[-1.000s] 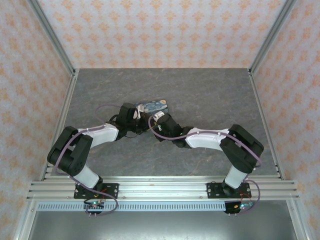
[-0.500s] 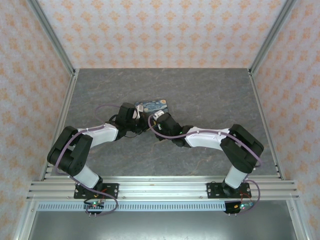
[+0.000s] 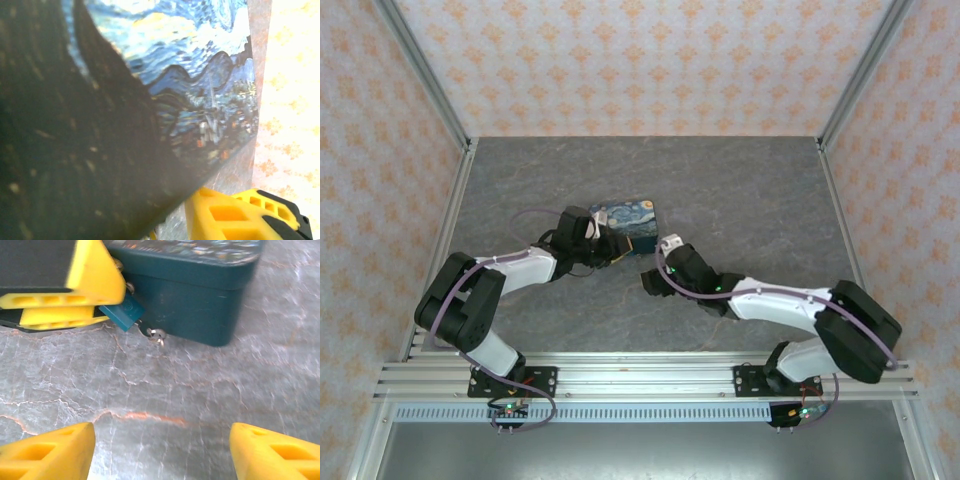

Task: Unlock the padlock with the key

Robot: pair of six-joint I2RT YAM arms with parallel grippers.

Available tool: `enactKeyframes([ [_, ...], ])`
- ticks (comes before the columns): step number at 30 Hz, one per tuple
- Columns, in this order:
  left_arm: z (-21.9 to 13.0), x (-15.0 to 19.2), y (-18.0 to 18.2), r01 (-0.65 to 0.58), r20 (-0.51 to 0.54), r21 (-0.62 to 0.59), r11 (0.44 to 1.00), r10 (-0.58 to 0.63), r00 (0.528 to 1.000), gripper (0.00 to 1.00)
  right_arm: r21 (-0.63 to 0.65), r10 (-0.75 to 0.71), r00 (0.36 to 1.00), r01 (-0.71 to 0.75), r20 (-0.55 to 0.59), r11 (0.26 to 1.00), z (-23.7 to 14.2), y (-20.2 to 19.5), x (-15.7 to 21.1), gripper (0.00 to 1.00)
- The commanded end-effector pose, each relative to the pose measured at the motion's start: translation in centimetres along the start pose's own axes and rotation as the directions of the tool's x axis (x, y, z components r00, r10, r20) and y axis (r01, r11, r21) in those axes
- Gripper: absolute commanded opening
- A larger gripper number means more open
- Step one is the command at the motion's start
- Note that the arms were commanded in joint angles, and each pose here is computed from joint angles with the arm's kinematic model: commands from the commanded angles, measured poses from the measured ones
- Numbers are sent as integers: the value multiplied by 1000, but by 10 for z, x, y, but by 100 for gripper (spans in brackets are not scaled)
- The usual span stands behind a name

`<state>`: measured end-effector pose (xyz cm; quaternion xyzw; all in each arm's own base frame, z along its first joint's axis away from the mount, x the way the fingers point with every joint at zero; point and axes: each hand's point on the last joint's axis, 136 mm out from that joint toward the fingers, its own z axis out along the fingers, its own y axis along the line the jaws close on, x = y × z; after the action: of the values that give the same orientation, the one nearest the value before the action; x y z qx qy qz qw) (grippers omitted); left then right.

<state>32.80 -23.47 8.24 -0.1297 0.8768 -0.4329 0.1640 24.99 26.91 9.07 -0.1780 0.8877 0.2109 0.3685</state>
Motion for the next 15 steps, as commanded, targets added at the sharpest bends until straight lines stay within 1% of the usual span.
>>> enactKeyframes([
  [1, 5, 9, 5, -40, -19, -9, 999, 40, 999, 47, -4, 161, 985, -161, 65, 987, -8, -10, -9, 74],
  [3, 7, 11, 5, -47, -20, -10, 999, 46, 999, 58, 12, 212, 974, -213, 85, 977, -11, -19, -9, 75],
  [6, 4, 12, 6, -48, -11, -12, 999, 48, 999, 66, 10, 287, 952, -289, 105, 957, -14, -25, -11, 76],
  [11, -10, 12, -1, -78, 16, -15, 997, 78, 997, 75, -32, 390, 914, -389, 115, 921, -14, -25, -15, 76],
  [15, -29, 7, -13, -129, 56, -37, 991, 131, 990, 83, -111, 466, 879, -455, 102, 883, -8, -16, -19, 76],
])
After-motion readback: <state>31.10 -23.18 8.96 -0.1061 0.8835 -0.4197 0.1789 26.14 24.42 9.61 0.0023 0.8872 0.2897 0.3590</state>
